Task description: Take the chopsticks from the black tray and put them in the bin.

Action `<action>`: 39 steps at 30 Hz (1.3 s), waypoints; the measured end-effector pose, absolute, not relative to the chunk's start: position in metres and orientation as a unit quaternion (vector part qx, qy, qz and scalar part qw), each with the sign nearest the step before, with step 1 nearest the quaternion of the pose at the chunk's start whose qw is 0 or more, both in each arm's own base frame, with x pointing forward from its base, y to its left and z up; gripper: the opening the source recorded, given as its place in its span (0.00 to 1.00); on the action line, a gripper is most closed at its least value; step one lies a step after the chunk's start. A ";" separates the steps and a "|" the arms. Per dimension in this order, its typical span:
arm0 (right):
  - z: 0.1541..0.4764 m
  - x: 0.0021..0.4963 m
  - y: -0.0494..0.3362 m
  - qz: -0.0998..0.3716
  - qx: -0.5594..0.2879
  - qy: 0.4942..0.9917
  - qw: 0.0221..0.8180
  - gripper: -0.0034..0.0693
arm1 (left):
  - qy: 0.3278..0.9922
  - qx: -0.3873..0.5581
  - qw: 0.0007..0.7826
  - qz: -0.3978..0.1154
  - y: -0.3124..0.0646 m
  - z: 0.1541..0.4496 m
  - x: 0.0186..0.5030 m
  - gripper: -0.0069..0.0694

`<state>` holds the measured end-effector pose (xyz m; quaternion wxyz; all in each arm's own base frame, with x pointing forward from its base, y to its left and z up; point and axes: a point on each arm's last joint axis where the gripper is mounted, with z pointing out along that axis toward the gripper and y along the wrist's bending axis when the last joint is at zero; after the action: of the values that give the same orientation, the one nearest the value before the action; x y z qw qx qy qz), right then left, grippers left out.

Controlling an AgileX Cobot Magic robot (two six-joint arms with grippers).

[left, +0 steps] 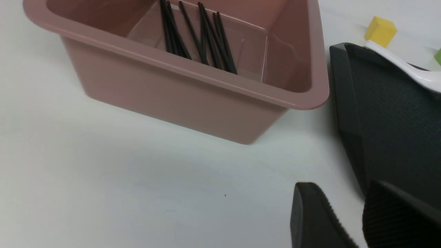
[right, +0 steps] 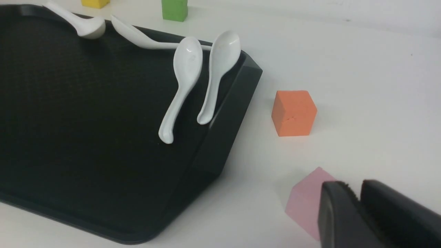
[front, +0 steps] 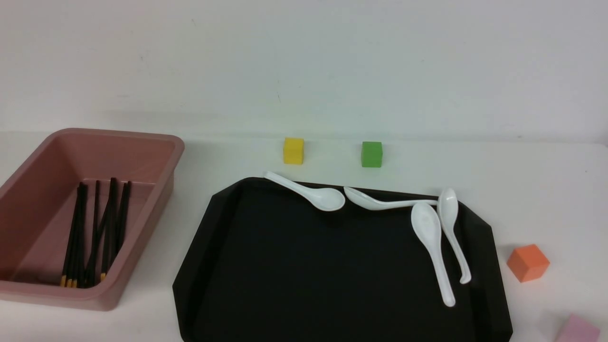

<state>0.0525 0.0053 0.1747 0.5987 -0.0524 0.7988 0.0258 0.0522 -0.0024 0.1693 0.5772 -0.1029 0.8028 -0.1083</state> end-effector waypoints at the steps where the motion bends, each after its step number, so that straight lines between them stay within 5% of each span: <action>1: 0.175 0.052 0.005 0.026 -0.052 0.799 0.599 0.21 | 0.803 -0.103 0.577 -0.108 -0.002 0.169 0.052 0.40; 39: 0.175 0.052 0.005 0.026 -0.052 0.799 0.599 0.27 | 0.803 -0.103 0.577 -0.108 -0.002 0.169 0.052 0.40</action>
<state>0.0525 0.0053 0.1747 0.5987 -0.0524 0.7988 0.0258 0.0522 -0.0024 0.1693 0.5772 -0.1029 0.8028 -0.1083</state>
